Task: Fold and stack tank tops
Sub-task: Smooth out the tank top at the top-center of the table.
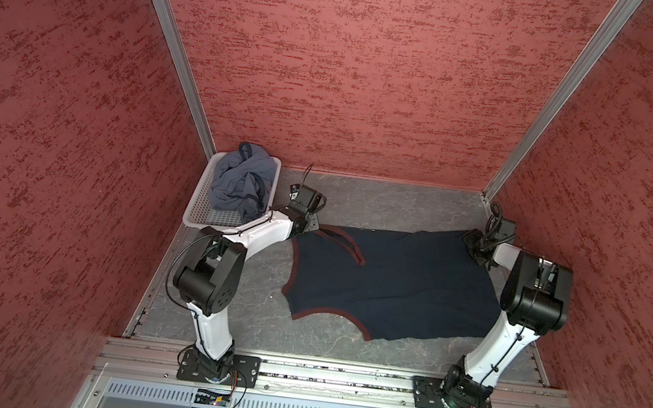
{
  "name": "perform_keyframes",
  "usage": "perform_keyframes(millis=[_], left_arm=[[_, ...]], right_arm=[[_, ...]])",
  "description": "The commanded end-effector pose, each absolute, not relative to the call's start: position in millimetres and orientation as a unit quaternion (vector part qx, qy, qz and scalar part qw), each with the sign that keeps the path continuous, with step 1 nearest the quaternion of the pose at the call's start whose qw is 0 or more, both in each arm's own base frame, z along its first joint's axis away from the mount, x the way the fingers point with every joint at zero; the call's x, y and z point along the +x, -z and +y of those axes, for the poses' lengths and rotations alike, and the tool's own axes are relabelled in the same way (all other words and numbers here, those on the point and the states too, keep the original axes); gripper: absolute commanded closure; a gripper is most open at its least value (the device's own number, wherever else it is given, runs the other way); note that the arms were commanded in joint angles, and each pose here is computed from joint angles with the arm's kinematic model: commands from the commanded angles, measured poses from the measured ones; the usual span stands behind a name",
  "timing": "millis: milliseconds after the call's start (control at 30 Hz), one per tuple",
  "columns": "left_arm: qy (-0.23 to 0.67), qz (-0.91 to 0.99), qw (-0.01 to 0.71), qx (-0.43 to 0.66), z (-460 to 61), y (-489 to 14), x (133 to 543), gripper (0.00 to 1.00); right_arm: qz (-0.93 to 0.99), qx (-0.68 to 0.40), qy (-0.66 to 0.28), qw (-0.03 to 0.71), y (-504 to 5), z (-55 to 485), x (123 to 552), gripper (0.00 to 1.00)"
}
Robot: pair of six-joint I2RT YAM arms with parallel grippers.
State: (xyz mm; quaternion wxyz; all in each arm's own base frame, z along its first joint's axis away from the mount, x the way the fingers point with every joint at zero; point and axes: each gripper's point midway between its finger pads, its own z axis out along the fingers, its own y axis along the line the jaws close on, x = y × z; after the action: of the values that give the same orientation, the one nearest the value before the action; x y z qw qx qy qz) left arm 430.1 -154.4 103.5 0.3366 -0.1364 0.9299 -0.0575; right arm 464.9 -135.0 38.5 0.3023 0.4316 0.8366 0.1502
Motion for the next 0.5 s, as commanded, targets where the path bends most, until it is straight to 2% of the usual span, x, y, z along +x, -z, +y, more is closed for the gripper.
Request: perform_keyframes(millis=[0,333,400,467], left_arm=[[0.064,0.919,0.363,-0.142,-150.5,-97.9,426.4,0.95],[0.044,0.926,0.333,-0.172,-122.8,-53.7,413.1,0.89],[0.039,0.929,0.323,-0.177,-119.4,-47.4,412.1,0.79],[0.041,0.931,0.315,-0.182,-117.5,-43.0,411.0,0.73]], right_arm=[[0.845,0.464,-0.111,0.242,-5.0,-138.5,433.0,0.32],[0.842,0.472,-0.098,0.241,-5.5,-144.2,428.0,0.33],[0.842,0.471,-0.099,0.242,-7.0,-144.5,427.9,0.33],[0.842,0.468,-0.104,0.248,-10.1,-143.7,429.3,0.33]])
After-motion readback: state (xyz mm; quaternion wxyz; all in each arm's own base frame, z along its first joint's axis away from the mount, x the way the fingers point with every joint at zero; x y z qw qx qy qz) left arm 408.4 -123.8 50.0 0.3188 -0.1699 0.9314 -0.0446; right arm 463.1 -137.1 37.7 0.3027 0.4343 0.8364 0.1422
